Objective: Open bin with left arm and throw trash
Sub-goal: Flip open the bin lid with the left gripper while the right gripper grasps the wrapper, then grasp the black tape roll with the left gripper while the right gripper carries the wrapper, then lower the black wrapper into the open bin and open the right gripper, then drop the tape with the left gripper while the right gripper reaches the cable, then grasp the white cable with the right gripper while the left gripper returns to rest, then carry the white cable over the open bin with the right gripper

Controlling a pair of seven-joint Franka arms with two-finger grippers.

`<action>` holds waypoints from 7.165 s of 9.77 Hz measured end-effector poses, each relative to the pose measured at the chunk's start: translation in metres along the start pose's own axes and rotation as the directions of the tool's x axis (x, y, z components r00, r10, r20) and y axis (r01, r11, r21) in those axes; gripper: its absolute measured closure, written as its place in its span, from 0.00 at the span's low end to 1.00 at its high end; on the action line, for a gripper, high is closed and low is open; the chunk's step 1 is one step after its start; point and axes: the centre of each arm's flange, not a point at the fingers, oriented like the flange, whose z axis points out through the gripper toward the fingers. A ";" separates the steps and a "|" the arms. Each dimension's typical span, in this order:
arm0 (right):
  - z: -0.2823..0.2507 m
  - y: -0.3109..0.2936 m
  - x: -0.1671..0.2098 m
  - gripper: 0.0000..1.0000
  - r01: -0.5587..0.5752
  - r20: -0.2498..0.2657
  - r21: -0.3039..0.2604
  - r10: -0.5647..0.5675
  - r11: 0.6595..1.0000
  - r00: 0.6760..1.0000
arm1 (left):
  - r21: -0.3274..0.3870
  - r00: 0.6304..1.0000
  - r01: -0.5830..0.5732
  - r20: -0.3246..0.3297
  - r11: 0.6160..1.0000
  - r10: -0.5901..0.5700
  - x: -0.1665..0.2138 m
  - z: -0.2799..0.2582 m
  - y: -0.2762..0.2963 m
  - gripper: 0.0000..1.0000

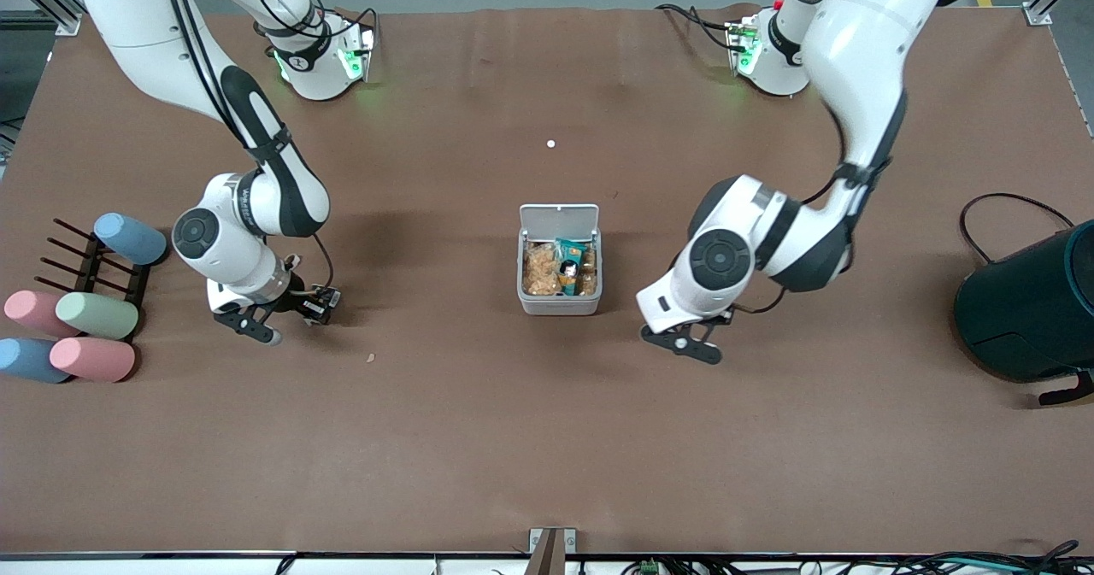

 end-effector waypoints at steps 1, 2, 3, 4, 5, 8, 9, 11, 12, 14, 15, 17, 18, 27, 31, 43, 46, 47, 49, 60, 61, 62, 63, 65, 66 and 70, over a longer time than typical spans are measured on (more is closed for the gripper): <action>-0.007 -0.020 -0.002 0.67 0.030 -0.015 0.014 -0.030 0.999 0.999 | -0.002 1.000 -0.006 -0.016 1.000 0.006 -0.003 0.017 -0.003 0.33; -0.025 -0.043 -0.002 0.67 0.055 -0.017 0.029 -0.055 0.998 0.998 | 0.020 0.999 -0.016 -0.029 1.000 0.016 -0.003 0.020 -0.012 0.18; -0.054 -0.072 0.001 0.67 0.038 0.018 0.038 -0.039 0.999 0.999 | 0.039 0.999 -0.021 -0.044 0.999 0.023 -0.001 0.018 -0.020 0.04; -0.097 -0.109 0.005 0.67 -0.008 0.058 0.047 0.005 0.999 0.998 | 0.043 0.998 -0.015 -0.056 0.999 0.018 0.000 0.018 -0.028 0.00; -0.149 -0.158 0.003 0.67 -0.051 0.058 0.078 0.047 0.996 0.997 | 0.037 0.998 -0.005 -0.070 0.999 0.008 0.001 0.020 -0.034 0.00; -0.217 -0.306 -0.078 0.67 -0.053 0.034 0.182 0.048 0.982 0.998 | 0.004 0.993 0.015 -0.119 1.000 -0.014 0.005 0.036 -0.027 0.00; -0.198 -0.337 -0.101 0.67 -0.020 0.028 0.195 0.015 0.981 1.000 | -0.009 0.991 0.027 -0.130 1.000 -0.028 0.006 0.042 -0.021 0.00; -0.159 -0.369 -0.122 0.67 0.024 -0.004 0.227 -0.023 0.974 1.000 | -0.029 0.989 0.043 -0.142 0.999 -0.047 0.006 0.050 -0.006 0.00; -0.150 -0.376 -0.131 0.67 0.041 -0.002 0.221 -0.041 0.974 0.999 | -0.036 0.987 0.045 -0.150 0.998 -0.050 0.006 0.053 0.002 0.01; -0.133 -0.387 -0.155 0.69 0.074 0.018 0.196 -0.079 0.978 0.997 | -0.049 0.986 0.042 -0.159 0.998 -0.050 0.007 0.062 0.008 0.03; -0.121 -0.390 -0.164 0.69 0.085 0.030 0.179 -0.092 0.980 0.995 | -0.051 0.986 0.044 -0.161 0.998 -0.051 0.007 0.064 0.007 0.05; -0.098 -0.392 -0.183 0.69 0.107 0.066 0.132 -0.116 0.985 0.991 | -0.051 0.985 0.047 -0.163 0.998 -0.055 0.007 0.063 0.005 0.11; -0.092 -0.391 -0.189 0.69 0.114 0.086 0.108 -0.124 0.988 0.989 | -0.050 0.984 0.052 -0.169 0.997 -0.060 0.008 0.059 0.001 0.28; -0.180 -0.357 -0.128 0.02 0.039 0.077 0.091 -0.046 0.995 0.996 | -0.095 0.980 0.152 -0.113 0.984 -0.162 0.003 -0.069 0.010 0.47; -0.210 -0.161 0.033 0.01 -0.001 0.118 -0.015 0.003 1.000 0.993 | -0.148 0.963 0.248 -0.065 0.957 -0.260 -0.017 -0.087 0.106 0.53; -0.006 0.129 -0.035 0.03 -0.267 0.117 -0.140 0.283 0.954 0.952 | -0.100 0.922 0.383 -0.016 0.918 -0.386 -0.026 -0.120 0.138 0.00; 0.001 0.136 -0.048 0.27 -0.277 0.045 -0.111 0.283 0.954 0.958 | -0.070 0.871 0.488 -0.032 0.870 -0.491 -0.011 -0.206 0.006 0.00; -0.003 0.135 -0.046 0.46 -0.277 0.038 -0.105 0.282 0.955 0.959 | -0.059 0.870 0.490 -0.039 0.870 -0.492 -0.017 -0.230 -0.034 0.00; -0.005 0.131 -0.045 0.74 -0.271 0.034 -0.099 0.276 0.957 0.961 | -0.064 0.891 0.451 -0.025 0.890 -0.453 -0.043 -0.275 -0.091 0.00; -0.203 -0.306 -0.098 0.94 -0.290 0.001 0.262 0.300 0.921 0.954 | -0.030 0.936 0.348 -0.055 0.937 -0.349 -0.198 -0.406 -0.283 0.00; -0.188 -0.336 -0.124 0.94 -0.265 0.014 0.262 0.271 0.928 0.962 | -0.030 0.935 0.348 -0.056 0.937 -0.349 -0.201 -0.407 -0.282 0.00; -0.169 -0.355 -0.141 0.94 -0.246 0.021 0.251 0.248 0.936 0.968 | -0.030 0.935 0.350 -0.046 0.936 -0.351 -0.200 -0.402 -0.283 0.00; -0.149 -0.365 -0.153 0.94 -0.230 0.028 0.231 0.230 0.945 0.973 | -0.031 0.935 0.352 -0.034 0.936 -0.353 -0.198 -0.396 -0.285 0.00; -0.121 -0.374 -0.175 0.94 -0.255 0.052 0.193 0.250 0.947 0.967 | -0.031 0.936 0.350 -0.026 0.936 -0.351 -0.195 -0.392 -0.284 0.00; -0.116 -0.378 -0.187 0.94 -0.268 0.065 0.171 0.260 0.948 0.963 | -0.031 0.935 0.352 -0.026 0.936 -0.352 -0.195 -0.392 -0.283 0.00; -0.108 -0.383 -0.219 0.94 -0.244 0.102 0.070 0.236 0.967 0.966 | -0.031 0.932 0.361 -0.027 0.932 -0.362 -0.195 -0.392 -0.285 0.00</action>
